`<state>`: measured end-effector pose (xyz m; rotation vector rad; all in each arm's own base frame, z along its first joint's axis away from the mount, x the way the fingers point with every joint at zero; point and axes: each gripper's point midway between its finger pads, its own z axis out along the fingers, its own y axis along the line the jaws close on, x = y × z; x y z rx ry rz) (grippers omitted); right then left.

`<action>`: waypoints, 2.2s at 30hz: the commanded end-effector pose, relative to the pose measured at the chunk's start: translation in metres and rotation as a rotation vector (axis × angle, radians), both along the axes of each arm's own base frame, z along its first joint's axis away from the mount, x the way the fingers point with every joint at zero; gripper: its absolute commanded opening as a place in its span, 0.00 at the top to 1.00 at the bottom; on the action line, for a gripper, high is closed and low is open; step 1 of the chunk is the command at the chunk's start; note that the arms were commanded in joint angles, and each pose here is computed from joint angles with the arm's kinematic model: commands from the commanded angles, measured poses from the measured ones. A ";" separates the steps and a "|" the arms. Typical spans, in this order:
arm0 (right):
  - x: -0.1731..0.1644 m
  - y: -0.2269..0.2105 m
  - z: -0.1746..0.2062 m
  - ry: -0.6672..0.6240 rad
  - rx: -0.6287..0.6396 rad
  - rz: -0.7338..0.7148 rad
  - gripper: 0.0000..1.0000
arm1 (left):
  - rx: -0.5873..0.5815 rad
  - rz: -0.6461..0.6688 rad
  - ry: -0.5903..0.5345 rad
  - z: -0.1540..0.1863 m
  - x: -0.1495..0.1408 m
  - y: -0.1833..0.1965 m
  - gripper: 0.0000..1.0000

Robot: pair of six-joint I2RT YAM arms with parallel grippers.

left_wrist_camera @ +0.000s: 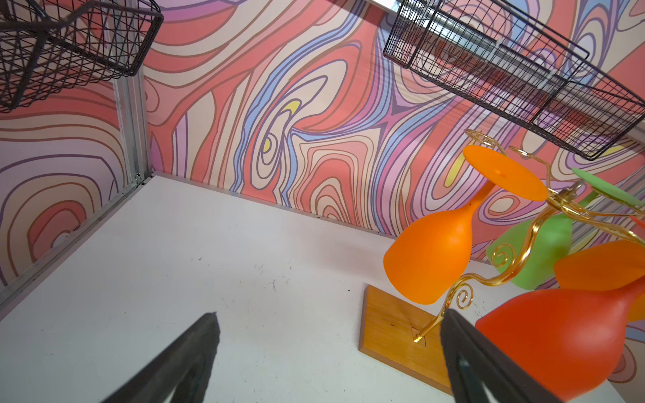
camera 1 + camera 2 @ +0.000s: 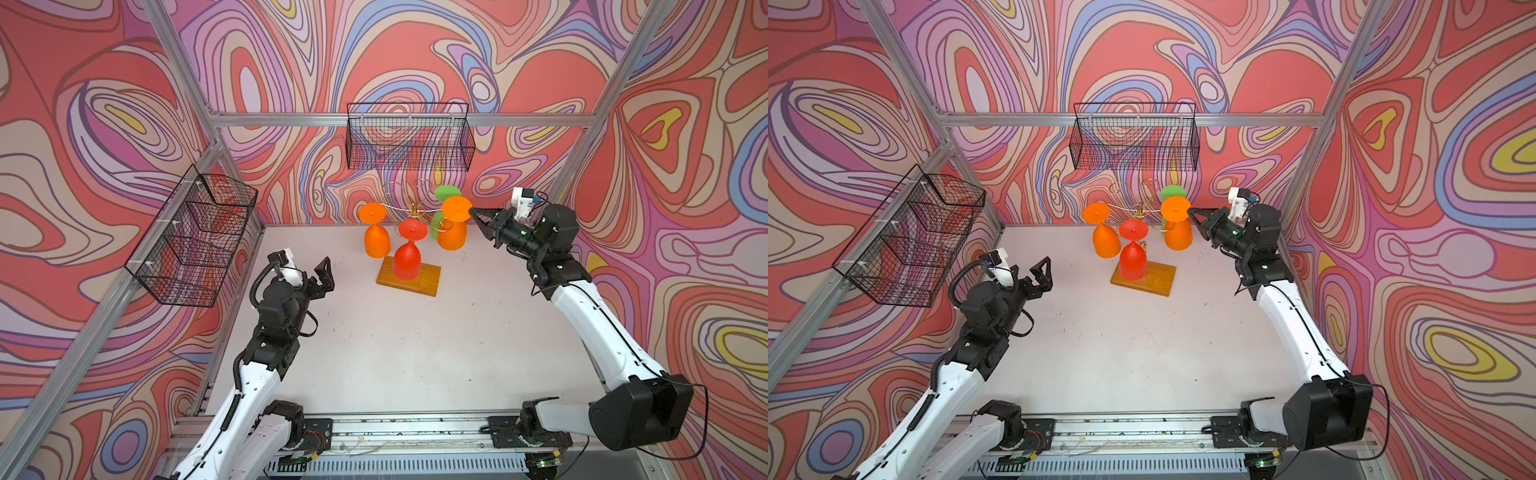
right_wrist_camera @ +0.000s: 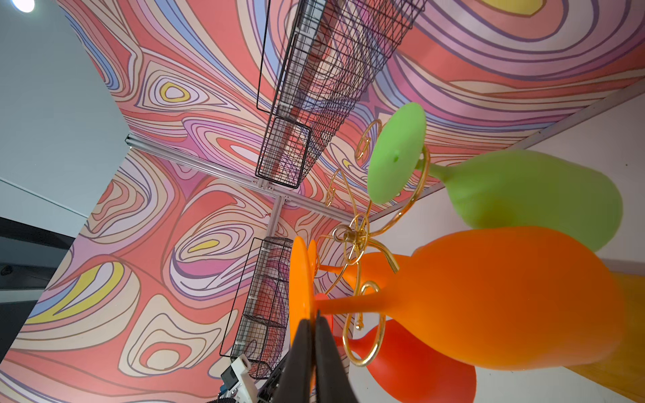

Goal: Take the wine glass off the wine glass rack
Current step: Pick up the wine glass from the wine glass rack.

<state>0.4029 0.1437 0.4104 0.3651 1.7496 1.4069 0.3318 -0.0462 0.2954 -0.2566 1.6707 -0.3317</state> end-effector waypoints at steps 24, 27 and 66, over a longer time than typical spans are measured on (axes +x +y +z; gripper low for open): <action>-0.045 -0.025 0.048 -0.128 -0.096 -0.087 1.00 | -0.032 -0.148 -0.097 0.027 -0.010 -0.025 0.00; -0.053 -0.023 0.062 -0.158 -0.074 -0.071 1.00 | -0.037 -0.181 -0.113 0.030 -0.011 -0.031 0.00; -0.071 0.018 0.160 -0.527 0.210 0.238 1.00 | -0.241 -0.998 -0.408 0.115 -0.042 -0.145 0.02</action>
